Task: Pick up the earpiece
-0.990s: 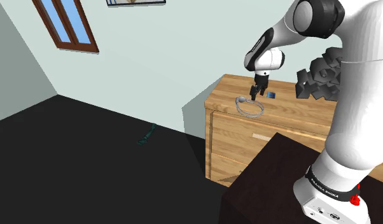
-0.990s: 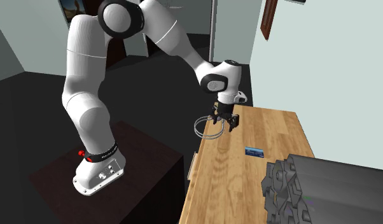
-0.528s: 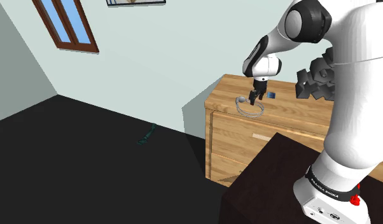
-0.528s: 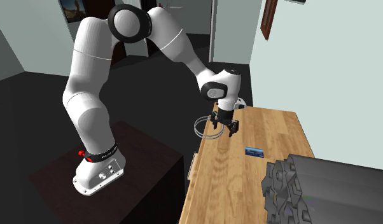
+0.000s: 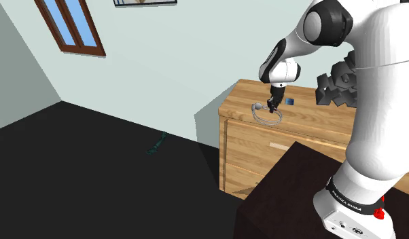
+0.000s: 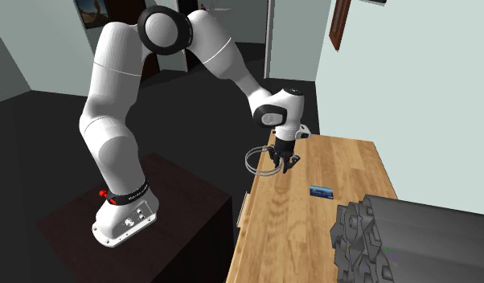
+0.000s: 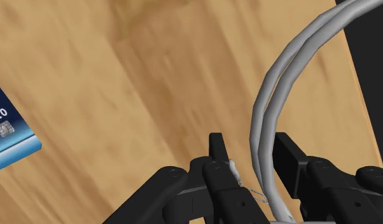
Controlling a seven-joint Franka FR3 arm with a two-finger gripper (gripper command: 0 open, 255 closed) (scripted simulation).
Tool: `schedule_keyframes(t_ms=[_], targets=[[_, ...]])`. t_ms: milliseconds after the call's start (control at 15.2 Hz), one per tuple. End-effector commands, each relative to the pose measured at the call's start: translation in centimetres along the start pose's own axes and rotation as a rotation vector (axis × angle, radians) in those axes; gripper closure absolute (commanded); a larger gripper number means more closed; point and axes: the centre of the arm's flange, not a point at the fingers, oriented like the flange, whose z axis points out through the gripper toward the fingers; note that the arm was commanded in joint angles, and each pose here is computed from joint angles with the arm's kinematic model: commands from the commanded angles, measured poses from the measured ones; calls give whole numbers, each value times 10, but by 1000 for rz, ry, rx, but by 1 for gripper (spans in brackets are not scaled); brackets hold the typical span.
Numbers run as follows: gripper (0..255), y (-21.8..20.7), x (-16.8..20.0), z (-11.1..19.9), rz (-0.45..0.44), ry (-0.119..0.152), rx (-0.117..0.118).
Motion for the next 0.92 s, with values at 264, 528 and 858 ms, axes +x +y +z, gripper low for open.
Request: schedule_keyframes(t_ms=[264, 528, 858], targets=[[255, 0, 0, -11, 0, -1, 0], [255, 0, -1, -32, 0, -1, 0], [255, 0, -1, -58, 0, -1, 0]])
